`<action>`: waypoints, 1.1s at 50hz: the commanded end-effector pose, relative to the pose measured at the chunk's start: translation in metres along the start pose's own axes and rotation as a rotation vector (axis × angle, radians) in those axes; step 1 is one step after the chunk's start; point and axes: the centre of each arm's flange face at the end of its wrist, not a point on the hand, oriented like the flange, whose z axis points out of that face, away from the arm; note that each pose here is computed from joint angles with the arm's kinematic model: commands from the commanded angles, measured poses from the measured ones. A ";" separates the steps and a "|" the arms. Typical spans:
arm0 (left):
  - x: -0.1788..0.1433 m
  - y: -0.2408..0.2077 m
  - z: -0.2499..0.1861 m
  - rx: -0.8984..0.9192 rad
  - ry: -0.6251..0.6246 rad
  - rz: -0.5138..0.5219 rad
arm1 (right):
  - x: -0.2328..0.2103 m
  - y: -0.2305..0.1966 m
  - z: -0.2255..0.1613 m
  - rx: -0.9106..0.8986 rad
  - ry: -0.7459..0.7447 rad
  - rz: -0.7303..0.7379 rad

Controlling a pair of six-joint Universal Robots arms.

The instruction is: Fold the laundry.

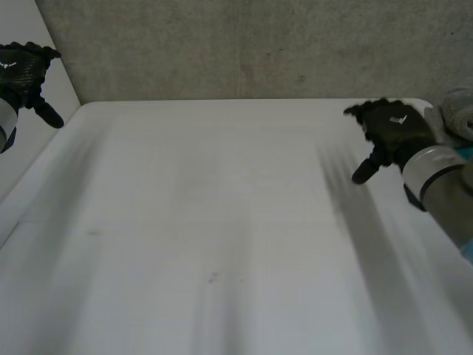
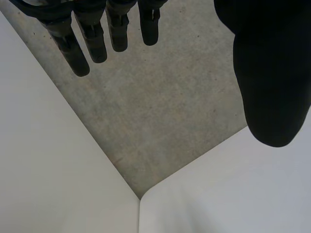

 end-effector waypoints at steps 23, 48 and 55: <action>-0.032 -0.055 -0.032 0.321 -0.121 -0.127 | 0.004 -0.050 -0.040 0.182 0.030 -0.006; 0.027 -0.032 -0.081 0.075 0.048 -0.161 | 0.019 -0.031 -0.020 0.112 0.052 0.022; 0.038 -0.037 -0.091 0.109 0.076 -0.161 | 0.025 -0.030 -0.014 0.135 0.016 0.102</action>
